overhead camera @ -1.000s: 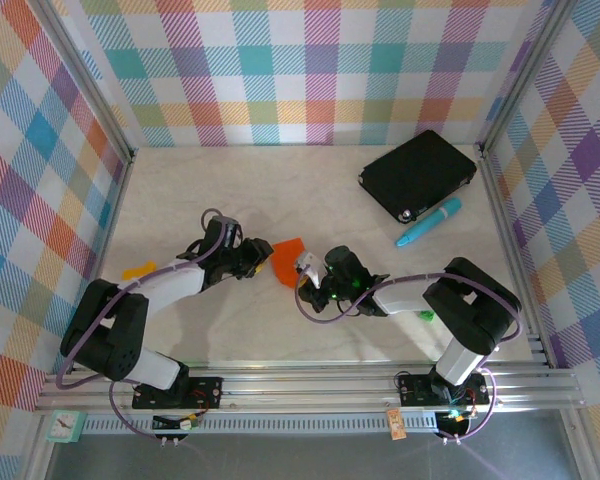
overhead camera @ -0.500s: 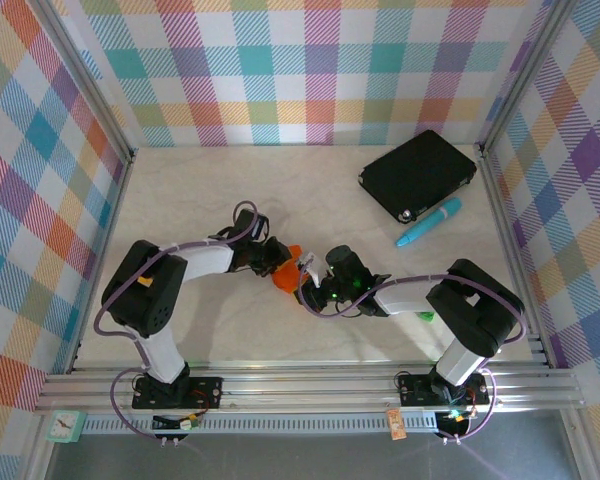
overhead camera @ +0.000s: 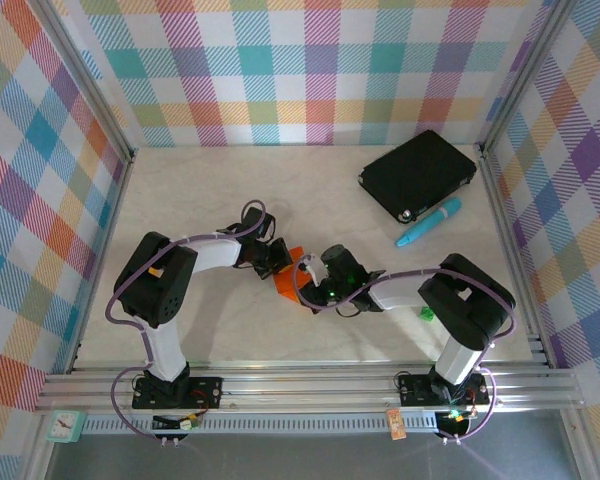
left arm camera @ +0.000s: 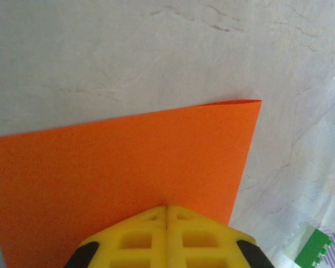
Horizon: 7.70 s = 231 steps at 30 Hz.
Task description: Fold a paper plane with a square sheet of paper (pick it up from the middle)
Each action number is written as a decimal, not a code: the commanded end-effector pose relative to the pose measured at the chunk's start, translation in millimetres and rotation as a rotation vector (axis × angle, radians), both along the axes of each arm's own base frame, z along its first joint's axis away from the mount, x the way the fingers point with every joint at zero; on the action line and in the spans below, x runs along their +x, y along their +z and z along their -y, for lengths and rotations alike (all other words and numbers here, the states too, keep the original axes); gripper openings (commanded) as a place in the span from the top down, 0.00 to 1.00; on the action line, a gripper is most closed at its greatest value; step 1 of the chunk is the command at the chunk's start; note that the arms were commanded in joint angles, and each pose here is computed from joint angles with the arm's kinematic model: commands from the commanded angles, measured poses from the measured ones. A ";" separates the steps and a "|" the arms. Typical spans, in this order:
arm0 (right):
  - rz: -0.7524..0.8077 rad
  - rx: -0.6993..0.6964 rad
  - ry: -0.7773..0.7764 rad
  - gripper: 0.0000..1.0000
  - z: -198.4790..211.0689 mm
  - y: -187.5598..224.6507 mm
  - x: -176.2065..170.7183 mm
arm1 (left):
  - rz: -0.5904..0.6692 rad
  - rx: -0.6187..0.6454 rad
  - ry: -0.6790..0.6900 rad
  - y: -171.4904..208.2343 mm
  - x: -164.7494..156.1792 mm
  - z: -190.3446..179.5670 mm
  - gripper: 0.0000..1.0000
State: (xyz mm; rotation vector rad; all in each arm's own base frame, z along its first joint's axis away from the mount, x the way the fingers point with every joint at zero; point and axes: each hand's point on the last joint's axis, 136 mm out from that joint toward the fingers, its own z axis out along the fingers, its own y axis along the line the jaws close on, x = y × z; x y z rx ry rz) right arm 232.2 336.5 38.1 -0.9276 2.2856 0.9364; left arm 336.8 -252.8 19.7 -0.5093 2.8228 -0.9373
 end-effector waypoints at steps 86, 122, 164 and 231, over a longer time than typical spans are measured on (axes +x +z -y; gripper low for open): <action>-0.366 -0.235 -0.246 0.98 26.0 -40.3 16.5 | 0.035 -0.176 0.188 36.3 -32.0 -12.9 0.93; -0.256 -0.136 -0.213 0.98 11.0 -3.4 32.8 | -0.145 0.009 0.086 -37.4 -23.5 -17.9 0.97; -0.401 -0.272 -0.272 0.98 30.0 -54.6 19.5 | -0.039 -0.131 0.142 19.0 -58.3 8.0 1.00; -0.470 -0.087 -0.061 0.90 -1.6 3.6 -12.4 | -0.130 0.028 0.176 -28.1 -74.6 -15.7 1.00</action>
